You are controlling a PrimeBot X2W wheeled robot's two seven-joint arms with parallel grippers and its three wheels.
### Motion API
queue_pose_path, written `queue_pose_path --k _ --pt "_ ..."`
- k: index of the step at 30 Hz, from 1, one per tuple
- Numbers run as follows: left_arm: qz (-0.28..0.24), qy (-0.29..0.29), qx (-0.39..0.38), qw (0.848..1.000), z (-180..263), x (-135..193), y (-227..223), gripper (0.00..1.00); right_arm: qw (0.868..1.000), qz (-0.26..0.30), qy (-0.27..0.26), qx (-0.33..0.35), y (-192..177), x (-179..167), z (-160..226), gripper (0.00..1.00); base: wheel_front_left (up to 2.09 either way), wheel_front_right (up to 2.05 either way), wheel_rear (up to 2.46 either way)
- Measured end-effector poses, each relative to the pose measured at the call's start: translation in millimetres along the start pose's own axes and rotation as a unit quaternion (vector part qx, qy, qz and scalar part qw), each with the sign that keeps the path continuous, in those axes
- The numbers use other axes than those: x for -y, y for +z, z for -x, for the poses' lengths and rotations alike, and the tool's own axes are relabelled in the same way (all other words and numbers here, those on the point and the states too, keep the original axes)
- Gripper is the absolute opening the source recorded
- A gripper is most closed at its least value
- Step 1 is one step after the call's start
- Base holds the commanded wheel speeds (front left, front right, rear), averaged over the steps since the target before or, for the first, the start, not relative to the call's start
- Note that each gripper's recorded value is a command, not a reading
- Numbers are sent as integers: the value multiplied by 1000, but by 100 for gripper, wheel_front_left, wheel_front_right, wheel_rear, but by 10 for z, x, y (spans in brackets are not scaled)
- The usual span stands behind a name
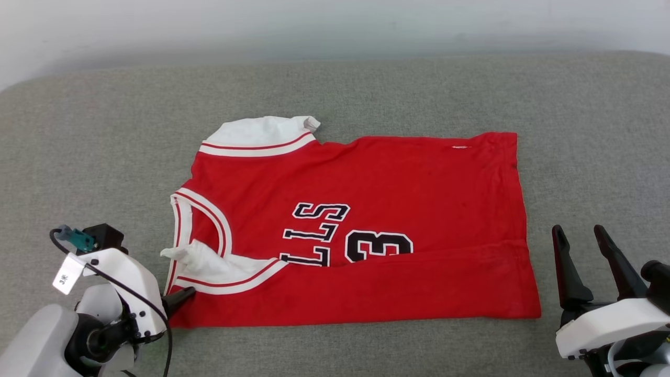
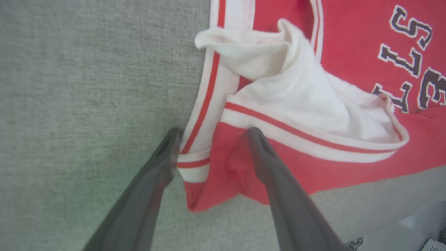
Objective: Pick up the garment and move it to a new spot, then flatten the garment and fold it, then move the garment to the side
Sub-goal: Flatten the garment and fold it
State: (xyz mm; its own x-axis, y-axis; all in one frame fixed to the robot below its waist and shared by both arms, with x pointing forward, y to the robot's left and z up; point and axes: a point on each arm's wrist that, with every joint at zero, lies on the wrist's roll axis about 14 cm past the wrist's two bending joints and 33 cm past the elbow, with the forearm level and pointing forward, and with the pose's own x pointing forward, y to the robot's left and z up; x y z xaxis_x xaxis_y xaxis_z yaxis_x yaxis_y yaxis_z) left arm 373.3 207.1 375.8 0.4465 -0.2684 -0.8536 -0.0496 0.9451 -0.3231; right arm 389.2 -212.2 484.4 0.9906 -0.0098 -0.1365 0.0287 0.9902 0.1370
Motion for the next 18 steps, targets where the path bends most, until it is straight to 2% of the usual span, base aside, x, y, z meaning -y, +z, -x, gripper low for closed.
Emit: queue_pose_path --k 2,3,4,6,9,13,14,18 --pt "9 -2 -15 1000 -59 0 -52 100 1000 -1 -8 -2 -17 47 0 100 0 0 0" --pt "10 -5 -19 1000 -81 4 -66 93 1000 -1 -10 -4 -29 66 -2 100 0 0 0" --pt "12 -10 -23 1000 -103 26 -80 44 1000 -3 -13 -6 -36 86 -4 100 0 0 0" --pt "26 -26 -25 999 -123 74 -93 0 1000 -4 -17 -11 -53 113 -10 100 0 0 0" --pt "28 -47 -26 998 -165 176 -140 0 1000 -7 -24 -17 -55 155 -31 100 0 0 0" --pt "18 -46 -9 999 -152 157 -126 0 999 -19 -23 -40 -97 157 -54 100 0 0 0" --pt "5 -41 13 999 -101 146 -74 0 994 -22 -25 -107 -292 223 -14 100 0 0 0" --pt "-19 -36 48 998 19 155 42 0 977 -26 -16 -209 -576 223 98 100 0 0 0"
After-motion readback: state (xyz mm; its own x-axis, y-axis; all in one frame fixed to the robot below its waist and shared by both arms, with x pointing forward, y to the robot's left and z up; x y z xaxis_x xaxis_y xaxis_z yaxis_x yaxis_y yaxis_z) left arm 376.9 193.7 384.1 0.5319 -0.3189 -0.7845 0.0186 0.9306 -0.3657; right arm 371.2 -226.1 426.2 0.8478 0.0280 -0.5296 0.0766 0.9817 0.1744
